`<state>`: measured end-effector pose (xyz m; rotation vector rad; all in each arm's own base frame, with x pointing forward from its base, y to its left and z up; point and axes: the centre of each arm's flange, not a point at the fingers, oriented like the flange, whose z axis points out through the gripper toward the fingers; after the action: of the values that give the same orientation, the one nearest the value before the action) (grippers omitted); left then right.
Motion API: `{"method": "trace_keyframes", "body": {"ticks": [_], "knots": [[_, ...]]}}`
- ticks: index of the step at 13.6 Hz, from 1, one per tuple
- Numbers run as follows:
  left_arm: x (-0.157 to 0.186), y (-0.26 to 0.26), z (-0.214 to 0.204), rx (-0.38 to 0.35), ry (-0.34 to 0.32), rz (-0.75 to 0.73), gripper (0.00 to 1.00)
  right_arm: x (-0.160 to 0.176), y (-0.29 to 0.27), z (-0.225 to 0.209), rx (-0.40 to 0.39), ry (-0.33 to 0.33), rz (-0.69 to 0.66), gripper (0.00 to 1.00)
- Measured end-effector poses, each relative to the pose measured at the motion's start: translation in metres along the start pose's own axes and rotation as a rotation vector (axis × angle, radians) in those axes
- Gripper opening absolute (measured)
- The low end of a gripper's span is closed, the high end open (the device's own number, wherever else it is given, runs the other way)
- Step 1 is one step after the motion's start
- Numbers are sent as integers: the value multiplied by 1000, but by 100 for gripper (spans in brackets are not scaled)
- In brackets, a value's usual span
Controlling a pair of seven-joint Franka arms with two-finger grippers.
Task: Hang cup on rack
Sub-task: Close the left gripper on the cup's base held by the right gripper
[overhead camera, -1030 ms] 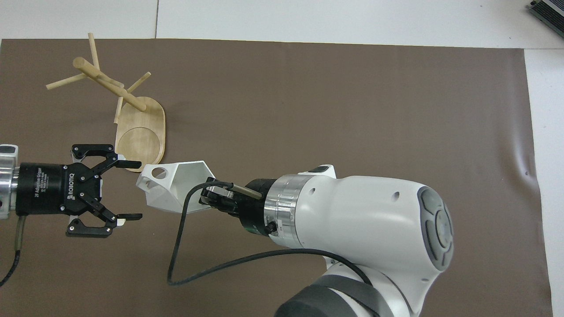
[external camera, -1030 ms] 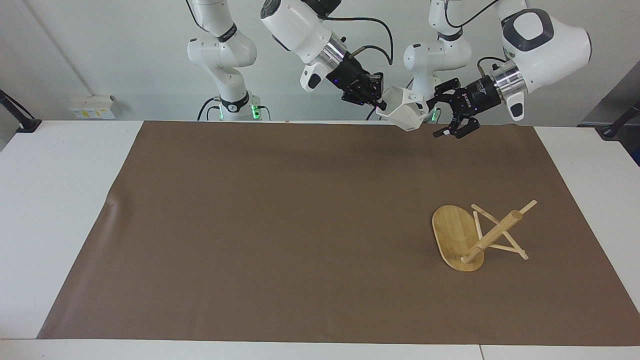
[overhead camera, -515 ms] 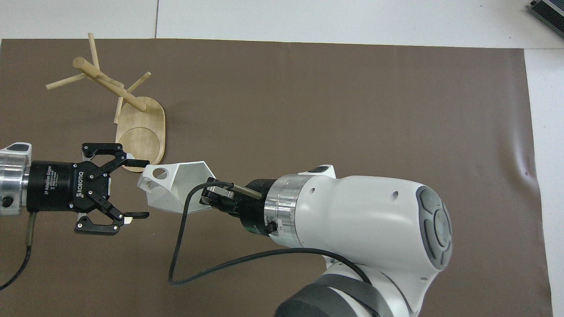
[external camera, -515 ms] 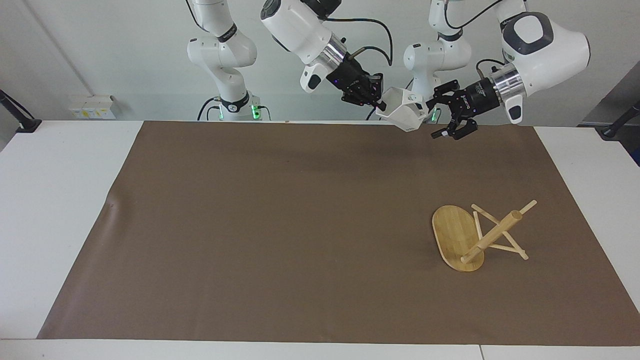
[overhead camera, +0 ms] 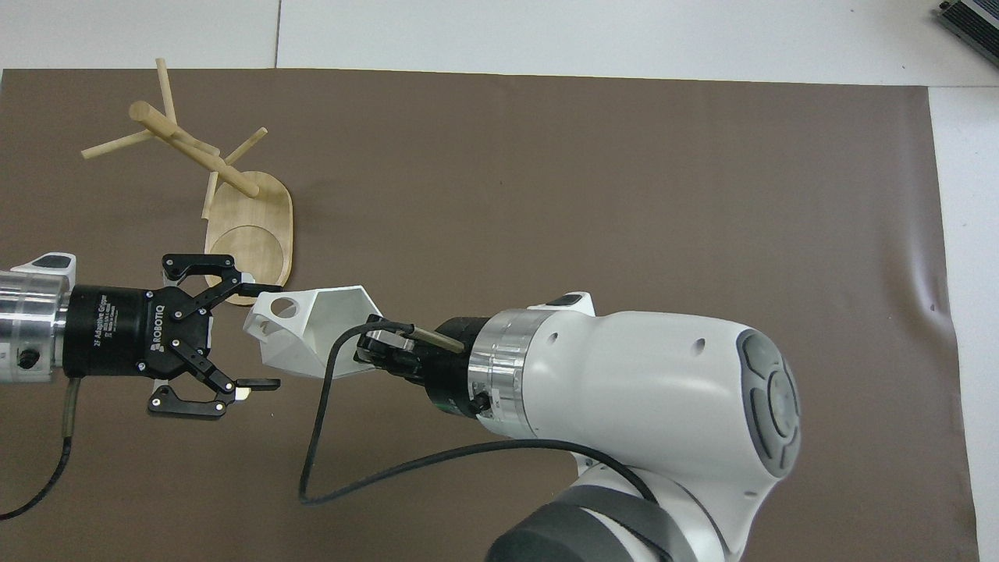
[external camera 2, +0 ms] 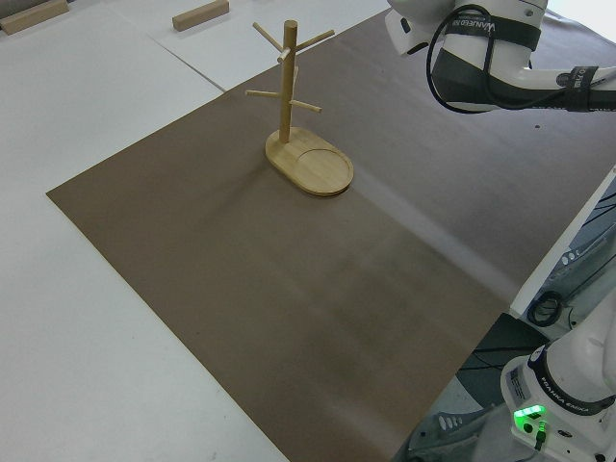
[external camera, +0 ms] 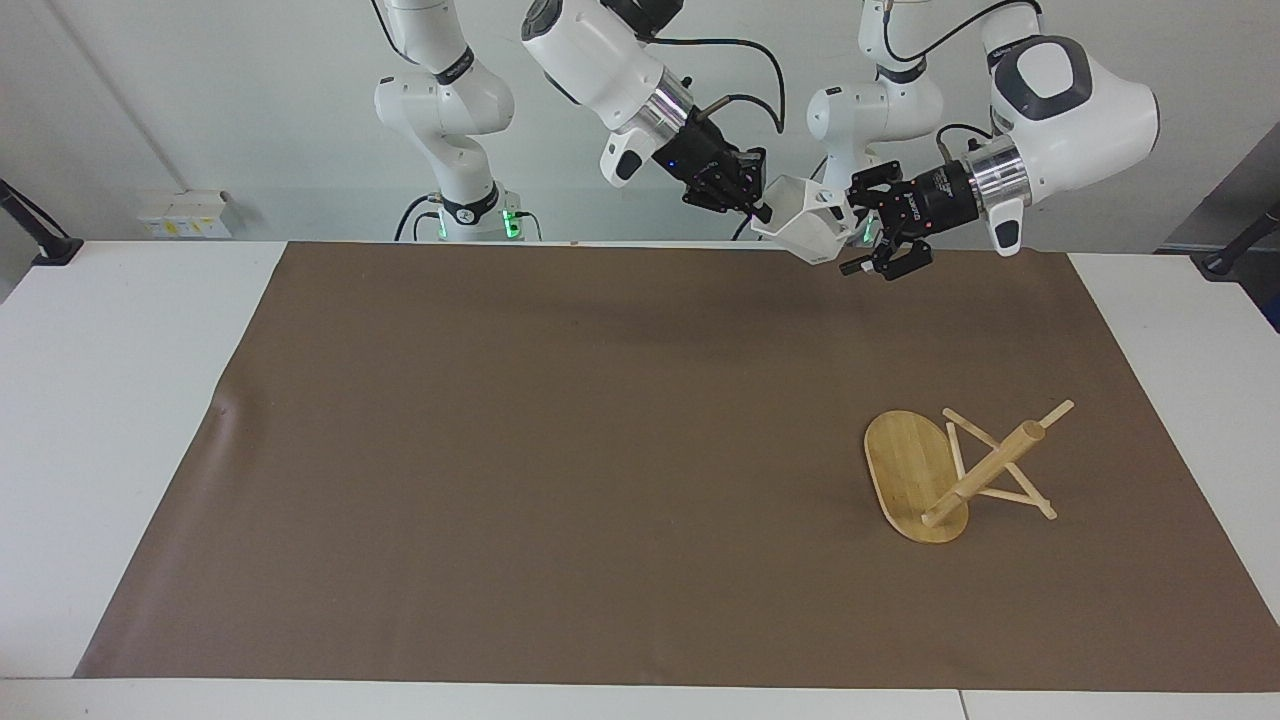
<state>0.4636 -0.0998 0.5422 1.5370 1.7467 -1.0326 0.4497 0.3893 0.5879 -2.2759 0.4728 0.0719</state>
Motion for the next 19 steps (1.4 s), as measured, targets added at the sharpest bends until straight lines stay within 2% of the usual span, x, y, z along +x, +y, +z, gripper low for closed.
{"method": "trace_keyframes", "body": {"ticks": [11, 12, 14, 19], "knots": [[-5, -5, 19, 35, 7, 34, 99, 0, 0, 0, 0, 0, -1, 4], [-5, -5, 19, 36, 7, 34, 96, 0, 0, 0, 0, 0, -1, 4], [-4, -4, 16, 28, 6, 39, 73, -1, 0, 1, -2, -2, -4, 4], [-4, -4, 16, 28, 4, 52, 73, -1, 0, 1, -2, -3, -8, 4]]}}
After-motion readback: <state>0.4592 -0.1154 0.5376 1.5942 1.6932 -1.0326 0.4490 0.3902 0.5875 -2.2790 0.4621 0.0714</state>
